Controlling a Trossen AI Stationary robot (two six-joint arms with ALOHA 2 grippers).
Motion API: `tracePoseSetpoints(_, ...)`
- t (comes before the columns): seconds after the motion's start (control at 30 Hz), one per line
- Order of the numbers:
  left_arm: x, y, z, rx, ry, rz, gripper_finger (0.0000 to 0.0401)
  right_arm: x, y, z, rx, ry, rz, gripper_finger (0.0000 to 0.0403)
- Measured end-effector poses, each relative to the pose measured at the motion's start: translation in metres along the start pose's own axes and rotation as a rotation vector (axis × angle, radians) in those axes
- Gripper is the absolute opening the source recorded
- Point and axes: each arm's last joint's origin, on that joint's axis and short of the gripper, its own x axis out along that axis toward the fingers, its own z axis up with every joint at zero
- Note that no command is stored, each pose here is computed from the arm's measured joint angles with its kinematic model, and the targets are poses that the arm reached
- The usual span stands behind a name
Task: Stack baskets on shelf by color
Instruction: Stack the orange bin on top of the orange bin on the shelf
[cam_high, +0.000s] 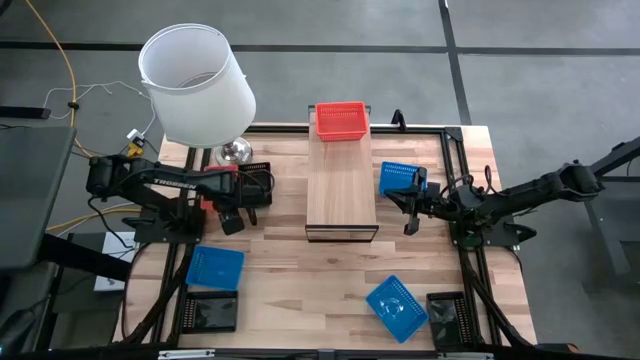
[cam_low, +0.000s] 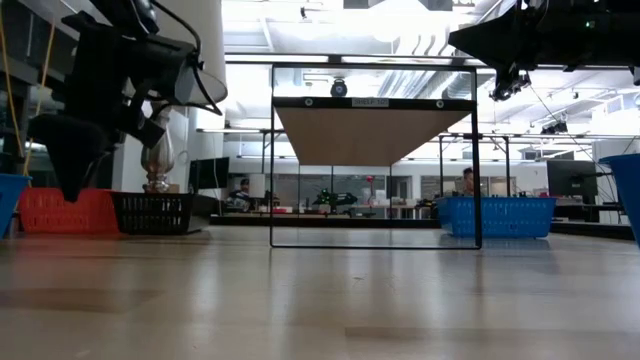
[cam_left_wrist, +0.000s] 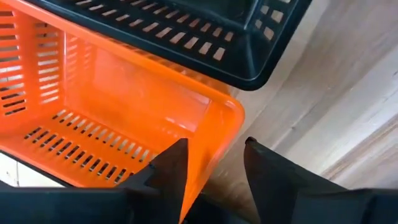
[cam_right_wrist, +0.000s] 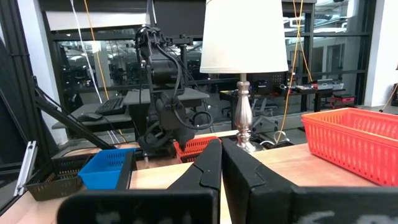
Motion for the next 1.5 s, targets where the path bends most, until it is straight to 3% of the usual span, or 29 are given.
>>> tracePoseSetpoints(0.23, 0.0, 0.0, -0.002, 0.0, 0.032, -0.031, 0.0022, 0.0, 0.0, 0.0, 0.0, 0.0, 0.0, 0.0)
tracePoseSetpoints(0.3, 0.0, 0.0, -0.002, -0.016, 0.032, -0.029, 0.0009, 0.0, 0.0, 0.0, 0.0, 0.0, 0.0, 0.0)
tracePoseSetpoints(0.6, -0.015, -0.007, -0.003, 0.018, 0.041, -0.076, 0.0003, 0.0, 0.0, 0.0, 0.0, 0.0, 0.0, 0.0)
tracePoseSetpoints(1.0, -0.104, -0.022, -0.009, 0.061, -0.064, -0.091, 0.0, 0.0, 0.0, 0.0, 0.0, 0.0, 0.0, 0.0)
tracePoseSetpoints(1.5, -0.197, -0.039, -0.039, 0.158, -0.366, -0.207, 0.0, 0.0, 0.0, 0.0, 0.0, 0.001, 0.0, 0.0)
